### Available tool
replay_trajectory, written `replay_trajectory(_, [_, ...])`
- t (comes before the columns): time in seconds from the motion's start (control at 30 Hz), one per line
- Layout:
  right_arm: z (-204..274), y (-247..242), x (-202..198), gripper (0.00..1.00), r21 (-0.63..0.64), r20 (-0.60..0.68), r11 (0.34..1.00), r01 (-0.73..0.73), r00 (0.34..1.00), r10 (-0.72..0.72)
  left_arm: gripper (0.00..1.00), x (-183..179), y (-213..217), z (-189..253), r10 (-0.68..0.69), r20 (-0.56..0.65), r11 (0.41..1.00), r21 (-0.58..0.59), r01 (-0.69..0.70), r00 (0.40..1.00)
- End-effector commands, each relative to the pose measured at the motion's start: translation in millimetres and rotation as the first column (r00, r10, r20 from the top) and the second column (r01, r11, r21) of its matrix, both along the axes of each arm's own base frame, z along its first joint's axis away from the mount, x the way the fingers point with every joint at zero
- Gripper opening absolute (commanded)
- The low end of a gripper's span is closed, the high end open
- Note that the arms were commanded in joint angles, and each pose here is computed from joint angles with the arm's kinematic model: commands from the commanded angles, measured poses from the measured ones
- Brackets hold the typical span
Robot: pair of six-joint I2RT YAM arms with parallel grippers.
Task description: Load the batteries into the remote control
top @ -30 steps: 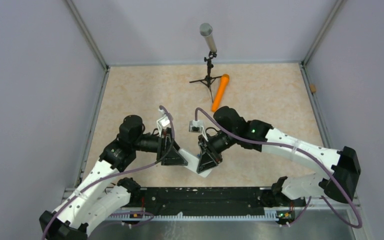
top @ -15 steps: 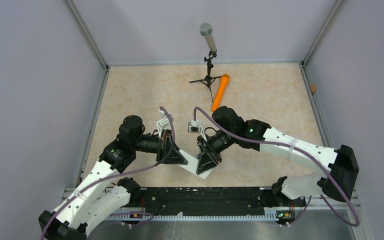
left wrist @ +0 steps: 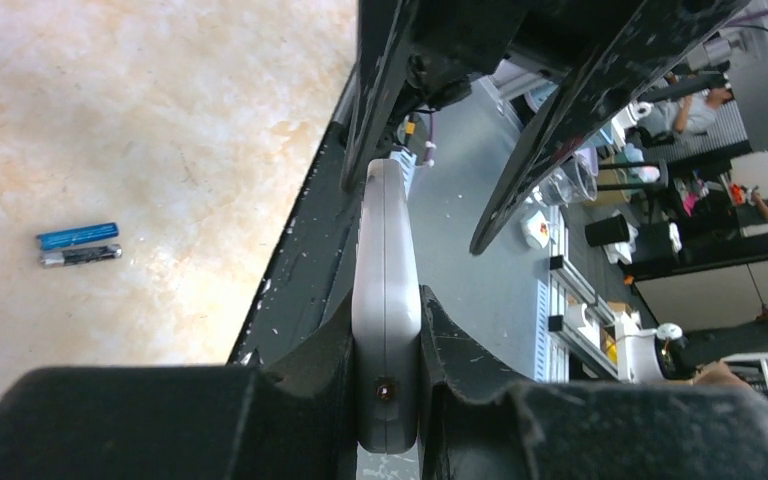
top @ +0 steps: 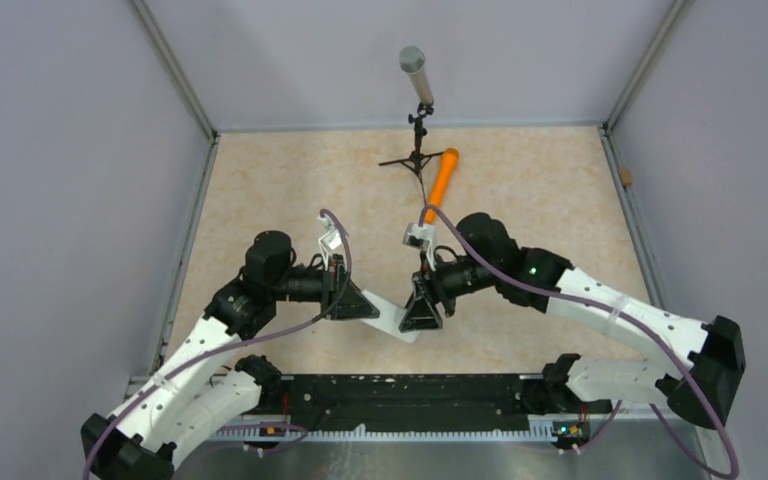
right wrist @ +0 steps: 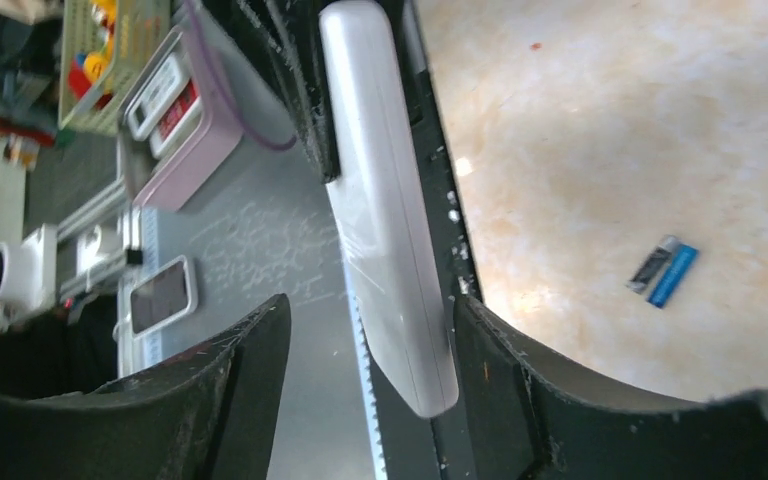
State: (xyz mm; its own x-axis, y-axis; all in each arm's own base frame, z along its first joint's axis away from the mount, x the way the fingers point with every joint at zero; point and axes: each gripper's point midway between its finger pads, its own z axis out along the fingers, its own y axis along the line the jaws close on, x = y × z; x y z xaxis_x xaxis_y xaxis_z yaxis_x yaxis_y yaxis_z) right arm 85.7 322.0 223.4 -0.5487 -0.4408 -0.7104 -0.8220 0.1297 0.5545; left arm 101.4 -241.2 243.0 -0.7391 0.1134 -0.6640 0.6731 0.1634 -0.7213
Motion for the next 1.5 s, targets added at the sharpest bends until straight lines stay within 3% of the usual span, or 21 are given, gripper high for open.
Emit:
replay_trajectory(0.0, [14, -7, 36, 0.60, 0.077, 0.047, 0.973, 0.216, 0.974, -0.220, 0.00, 17, -2, -2, 0.088, 0.012, 0.996, 0.008, -0.089, 0.996])
replay_trajectory(0.23, [-1, -26, 56, 0.61, 0.086, 0.012, 0.899, 0.429, 0.902, -0.432, 0.00, 36, 0, -6, 0.218, 0.004, 0.976, 0.018, -0.218, 0.976])
replay_trajectory(0.7, [-8, -42, 66, 0.61, 0.150, -0.117, 0.771, 0.619, 0.785, -0.608, 0.00, 57, 3, -9, 0.370, -0.042, 0.927, -0.042, -0.372, 0.928])
replay_trajectory(1.03, [-9, -37, 73, 0.60, 0.197, -0.203, 0.718, 0.667, 0.745, -0.636, 0.00, 55, -2, -2, 0.360, -0.092, 0.918, -0.141, -0.370, 0.928])
replay_trajectory(1.47, [4, -25, 72, 0.56, 0.262, -0.283, 0.711, 0.652, 0.757, -0.590, 0.00, 49, -5, 8, 0.323, -0.132, 0.912, -0.220, -0.345, 0.937])
